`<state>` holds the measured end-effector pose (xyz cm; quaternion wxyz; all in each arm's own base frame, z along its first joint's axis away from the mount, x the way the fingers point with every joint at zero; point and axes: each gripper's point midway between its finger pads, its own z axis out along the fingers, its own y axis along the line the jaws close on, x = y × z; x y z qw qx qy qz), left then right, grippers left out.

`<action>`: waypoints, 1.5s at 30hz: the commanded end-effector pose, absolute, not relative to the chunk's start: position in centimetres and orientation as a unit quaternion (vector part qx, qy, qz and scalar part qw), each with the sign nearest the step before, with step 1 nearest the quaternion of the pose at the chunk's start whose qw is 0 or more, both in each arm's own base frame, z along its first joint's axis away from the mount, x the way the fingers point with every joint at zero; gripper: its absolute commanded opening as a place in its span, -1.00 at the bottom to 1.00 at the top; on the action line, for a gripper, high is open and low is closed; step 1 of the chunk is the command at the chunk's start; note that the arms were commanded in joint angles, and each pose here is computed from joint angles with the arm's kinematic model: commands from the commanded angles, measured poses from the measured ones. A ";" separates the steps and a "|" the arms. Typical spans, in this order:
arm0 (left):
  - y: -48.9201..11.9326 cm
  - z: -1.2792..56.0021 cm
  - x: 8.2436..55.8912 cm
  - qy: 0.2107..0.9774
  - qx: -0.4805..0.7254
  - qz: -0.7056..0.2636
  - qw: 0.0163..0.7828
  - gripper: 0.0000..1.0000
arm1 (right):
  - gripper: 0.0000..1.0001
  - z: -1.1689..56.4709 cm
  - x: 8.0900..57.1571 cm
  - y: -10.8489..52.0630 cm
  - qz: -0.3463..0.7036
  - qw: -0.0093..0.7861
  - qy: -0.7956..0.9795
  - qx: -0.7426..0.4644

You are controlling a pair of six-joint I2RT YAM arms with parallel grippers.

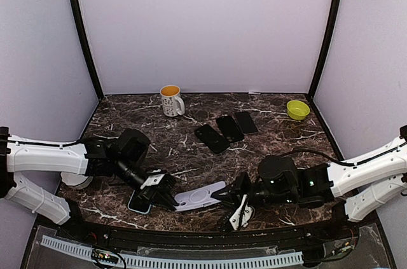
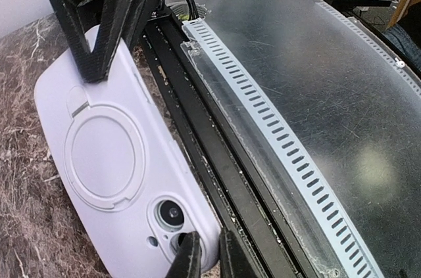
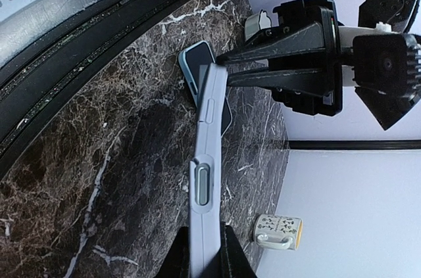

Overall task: Take the phone out of the phone case
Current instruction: Remove the top left corner of the phone from the phone case.

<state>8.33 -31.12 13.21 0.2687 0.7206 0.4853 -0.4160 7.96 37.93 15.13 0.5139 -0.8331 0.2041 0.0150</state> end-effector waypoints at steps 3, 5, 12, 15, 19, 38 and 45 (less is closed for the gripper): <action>-33.4 16.9 12.3 0.497 0.696 -0.385 0.346 -1.00 | -1.00 16.2 3.8 39.4 0.069 0.534 0.130 -0.833; -33.5 17.1 12.7 0.502 0.693 -0.383 0.349 -1.00 | -1.00 16.3 3.8 39.4 0.070 0.534 0.133 -0.832; -33.0 17.6 12.8 0.473 0.711 -0.353 0.383 -0.23 | -1.00 16.0 4.9 39.5 0.055 0.534 0.166 -0.827; -32.5 18.1 12.6 0.451 0.720 -0.336 0.406 0.11 | -1.00 16.3 5.6 39.4 0.051 0.540 0.189 -0.818; -31.6 18.7 12.1 0.407 0.735 -0.306 0.447 0.24 | -1.00 17.6 6.9 38.9 0.060 0.558 0.230 -0.795; -30.5 17.3 9.3 0.343 0.765 -0.328 0.435 0.14 | -1.00 21.6 9.6 37.0 0.055 0.595 0.269 -0.756; -30.8 17.1 8.2 0.333 0.767 -0.352 0.420 0.12 | -1.00 22.0 9.7 37.7 0.052 0.598 0.261 -0.756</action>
